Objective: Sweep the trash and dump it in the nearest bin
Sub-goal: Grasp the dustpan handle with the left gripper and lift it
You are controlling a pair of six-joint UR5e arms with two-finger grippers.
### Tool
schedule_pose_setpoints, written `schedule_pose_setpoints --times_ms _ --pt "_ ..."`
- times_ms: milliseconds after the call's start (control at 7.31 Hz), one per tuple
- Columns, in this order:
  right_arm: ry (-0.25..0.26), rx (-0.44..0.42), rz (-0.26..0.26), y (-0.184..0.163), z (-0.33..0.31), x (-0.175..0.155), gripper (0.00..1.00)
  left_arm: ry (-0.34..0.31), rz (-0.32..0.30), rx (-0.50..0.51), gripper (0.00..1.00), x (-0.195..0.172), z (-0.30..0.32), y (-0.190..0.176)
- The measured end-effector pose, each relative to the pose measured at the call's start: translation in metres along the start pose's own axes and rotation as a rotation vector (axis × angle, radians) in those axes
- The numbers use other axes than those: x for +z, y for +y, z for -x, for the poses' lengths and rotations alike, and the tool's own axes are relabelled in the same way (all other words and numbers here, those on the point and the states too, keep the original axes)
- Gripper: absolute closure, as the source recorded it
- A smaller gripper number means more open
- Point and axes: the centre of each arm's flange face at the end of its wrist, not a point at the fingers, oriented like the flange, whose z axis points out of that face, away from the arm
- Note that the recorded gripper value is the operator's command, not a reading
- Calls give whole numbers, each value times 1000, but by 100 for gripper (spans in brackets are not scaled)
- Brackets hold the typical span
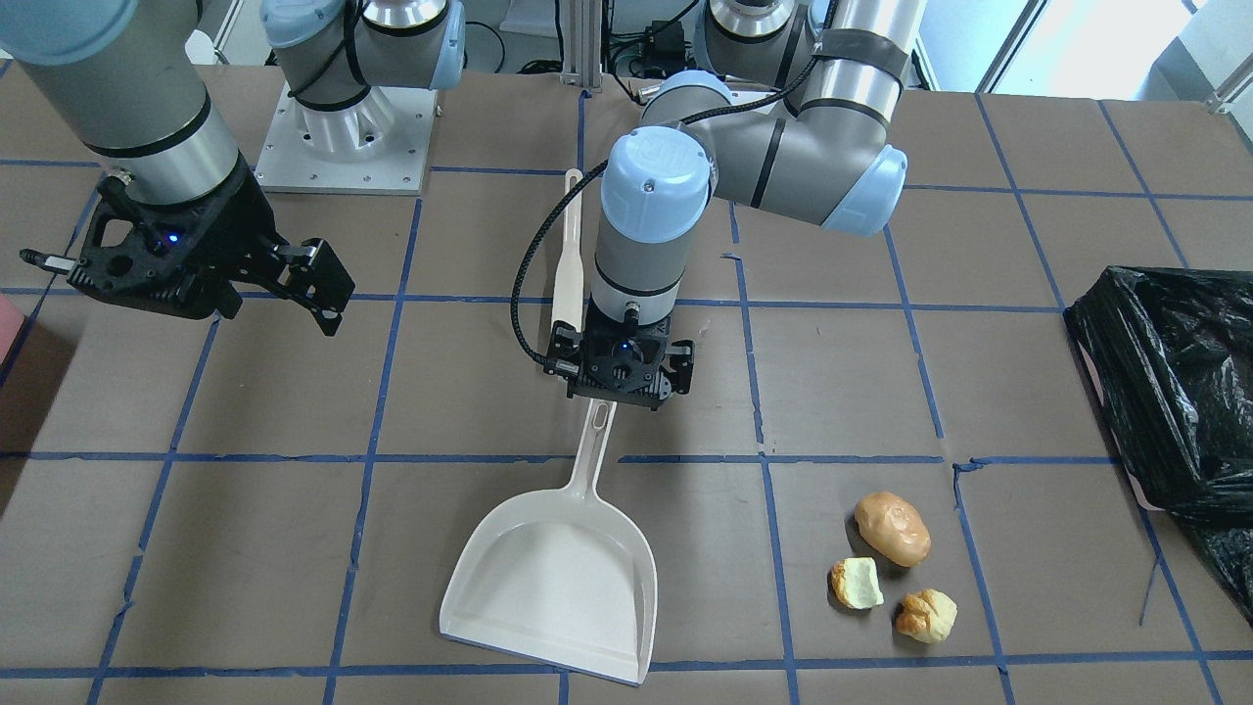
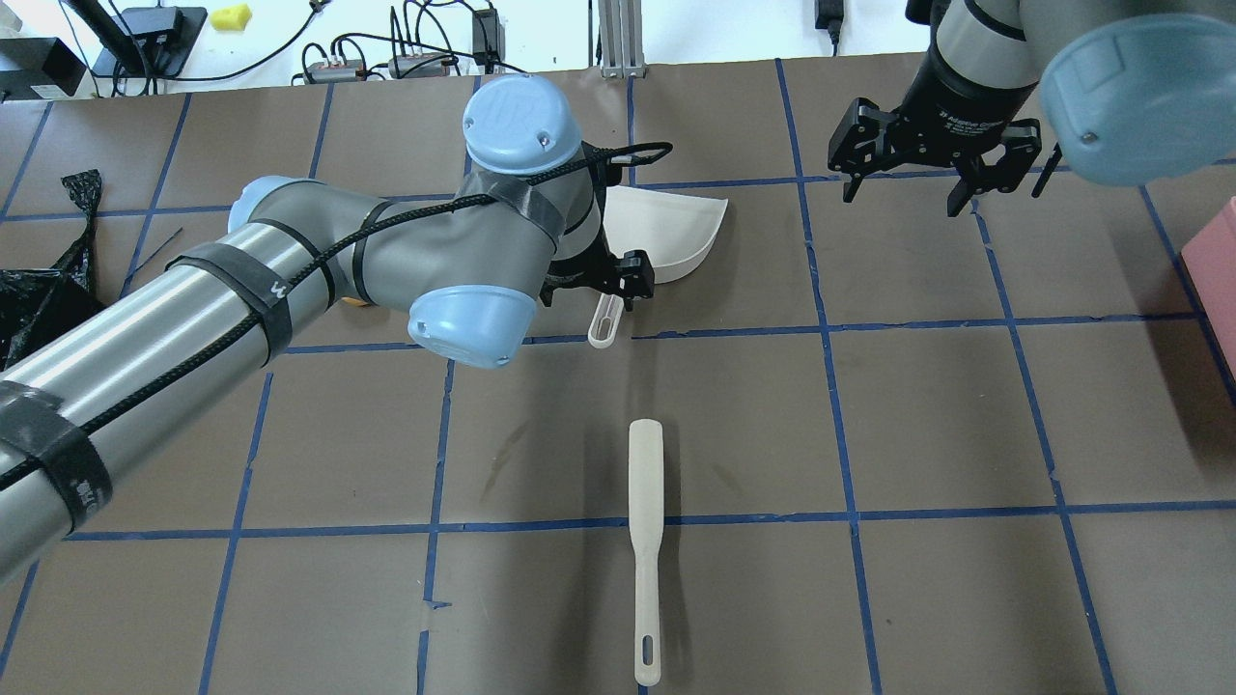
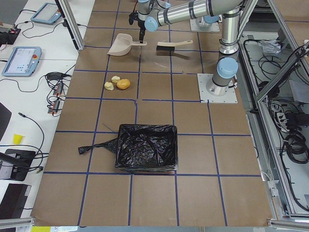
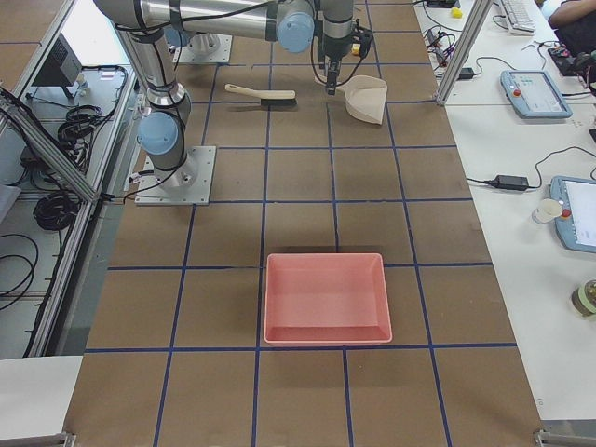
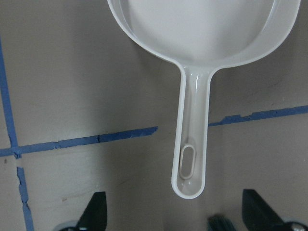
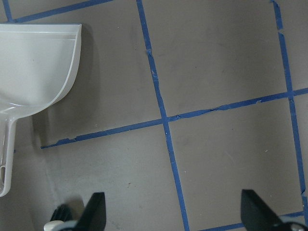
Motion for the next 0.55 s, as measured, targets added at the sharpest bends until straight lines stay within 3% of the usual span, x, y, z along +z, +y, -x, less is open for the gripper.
schedule_pose_setpoints --times_ms 547 --pt "1 2 1 0 -1 1 0 6 -11 43 4 32 -15 7"
